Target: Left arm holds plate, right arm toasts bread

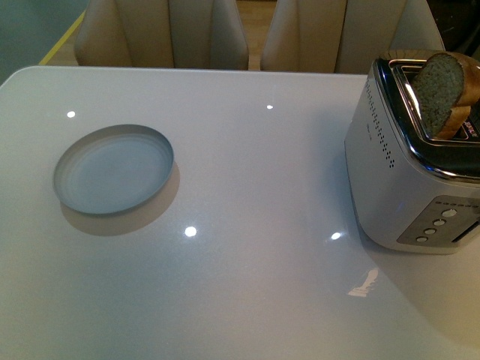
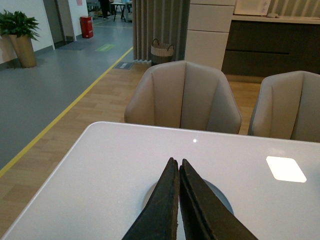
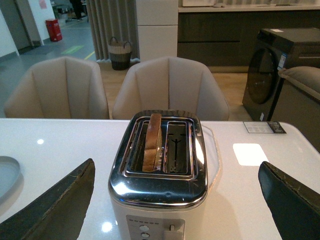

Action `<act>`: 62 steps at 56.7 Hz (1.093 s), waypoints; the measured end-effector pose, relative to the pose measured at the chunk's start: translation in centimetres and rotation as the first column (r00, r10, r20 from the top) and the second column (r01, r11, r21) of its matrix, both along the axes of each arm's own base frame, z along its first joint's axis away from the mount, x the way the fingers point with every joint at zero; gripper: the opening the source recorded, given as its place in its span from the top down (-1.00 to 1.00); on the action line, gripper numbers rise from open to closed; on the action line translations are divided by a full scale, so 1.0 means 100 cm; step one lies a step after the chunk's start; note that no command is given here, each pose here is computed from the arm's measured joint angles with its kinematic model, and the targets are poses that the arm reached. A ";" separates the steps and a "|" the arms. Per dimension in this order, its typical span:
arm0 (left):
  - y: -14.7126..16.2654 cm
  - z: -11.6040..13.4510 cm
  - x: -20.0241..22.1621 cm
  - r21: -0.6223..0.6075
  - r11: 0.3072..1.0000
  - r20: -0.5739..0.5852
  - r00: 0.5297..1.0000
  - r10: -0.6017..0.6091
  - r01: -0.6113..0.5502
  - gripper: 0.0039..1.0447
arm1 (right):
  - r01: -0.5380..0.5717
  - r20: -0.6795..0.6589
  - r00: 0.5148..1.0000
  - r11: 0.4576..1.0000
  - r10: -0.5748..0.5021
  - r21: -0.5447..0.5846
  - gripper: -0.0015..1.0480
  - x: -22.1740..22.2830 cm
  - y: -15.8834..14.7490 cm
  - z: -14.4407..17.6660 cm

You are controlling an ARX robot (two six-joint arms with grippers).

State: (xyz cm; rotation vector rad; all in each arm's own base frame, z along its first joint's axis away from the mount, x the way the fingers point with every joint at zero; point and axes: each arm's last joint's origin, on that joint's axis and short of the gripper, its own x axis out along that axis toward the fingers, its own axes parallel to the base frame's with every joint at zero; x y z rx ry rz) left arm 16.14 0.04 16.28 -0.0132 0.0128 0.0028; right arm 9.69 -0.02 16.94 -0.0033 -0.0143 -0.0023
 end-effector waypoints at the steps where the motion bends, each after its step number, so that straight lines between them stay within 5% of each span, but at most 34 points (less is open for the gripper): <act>1: 0.000 0.000 -0.001 0.000 1.000 -0.001 1.000 0.000 0.000 0.95 | 0.000 0.000 1.000 1.000 0.000 0.000 -0.83 0.000 0.000 0.000; 62: 0.000 0.008 -0.048 0.002 1.000 0.026 1.000 0.000 0.000 0.95 | 0.000 0.000 1.000 1.000 0.000 0.000 -0.83 0.000 0.000 0.000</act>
